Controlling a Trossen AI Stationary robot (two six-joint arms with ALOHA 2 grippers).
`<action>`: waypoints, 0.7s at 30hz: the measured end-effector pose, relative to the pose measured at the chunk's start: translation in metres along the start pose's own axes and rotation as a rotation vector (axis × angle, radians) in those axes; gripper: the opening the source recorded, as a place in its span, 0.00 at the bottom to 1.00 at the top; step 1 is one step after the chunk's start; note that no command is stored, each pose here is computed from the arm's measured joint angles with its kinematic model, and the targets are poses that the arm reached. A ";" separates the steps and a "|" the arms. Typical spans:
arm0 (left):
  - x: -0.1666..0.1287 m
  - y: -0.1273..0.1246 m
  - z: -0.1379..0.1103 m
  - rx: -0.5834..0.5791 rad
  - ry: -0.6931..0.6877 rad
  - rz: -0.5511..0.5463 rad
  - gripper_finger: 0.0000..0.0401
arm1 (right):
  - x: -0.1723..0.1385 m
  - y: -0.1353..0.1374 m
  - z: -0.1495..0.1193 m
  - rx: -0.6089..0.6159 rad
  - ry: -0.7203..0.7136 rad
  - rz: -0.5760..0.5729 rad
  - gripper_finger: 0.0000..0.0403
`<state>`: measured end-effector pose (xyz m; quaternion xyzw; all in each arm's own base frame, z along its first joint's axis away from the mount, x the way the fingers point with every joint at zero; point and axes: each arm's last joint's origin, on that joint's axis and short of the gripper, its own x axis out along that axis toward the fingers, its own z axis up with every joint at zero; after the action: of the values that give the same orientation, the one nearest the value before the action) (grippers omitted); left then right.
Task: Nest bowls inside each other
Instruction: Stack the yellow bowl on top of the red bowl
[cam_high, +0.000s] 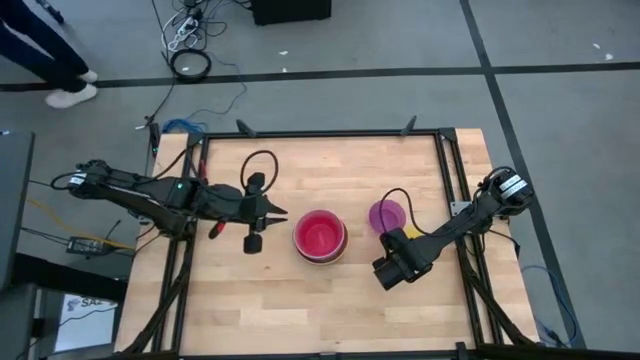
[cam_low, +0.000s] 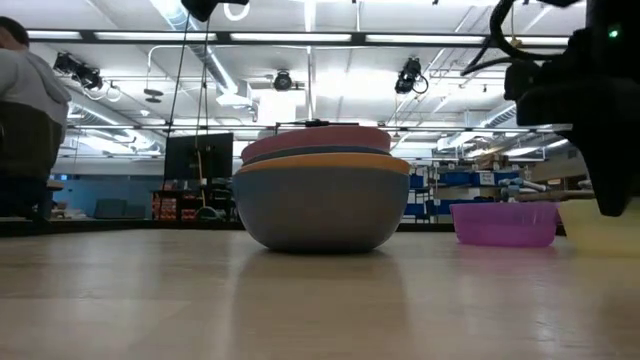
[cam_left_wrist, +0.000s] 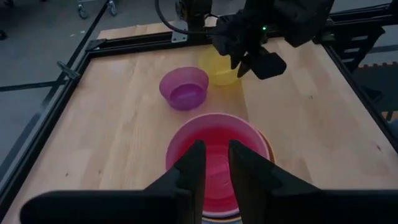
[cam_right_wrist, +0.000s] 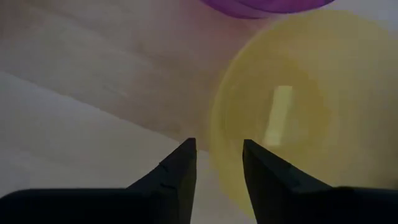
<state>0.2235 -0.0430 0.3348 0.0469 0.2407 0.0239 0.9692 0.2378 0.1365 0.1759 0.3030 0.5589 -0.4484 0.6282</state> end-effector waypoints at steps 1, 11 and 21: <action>0.000 0.000 0.000 0.000 0.001 0.003 0.20 | 0.002 -0.001 0.000 0.002 -0.003 -0.003 0.29; 0.000 0.000 0.000 0.000 0.001 0.015 0.20 | 0.035 -0.012 -0.005 0.020 -0.011 -0.002 0.27; 0.000 0.003 -0.001 0.002 0.006 0.085 0.20 | -0.023 0.008 0.005 -0.133 -0.093 0.039 0.01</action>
<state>0.2230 -0.0403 0.3342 0.0582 0.2416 0.0648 0.9665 0.2478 0.1410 0.1982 0.2503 0.5516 -0.4116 0.6810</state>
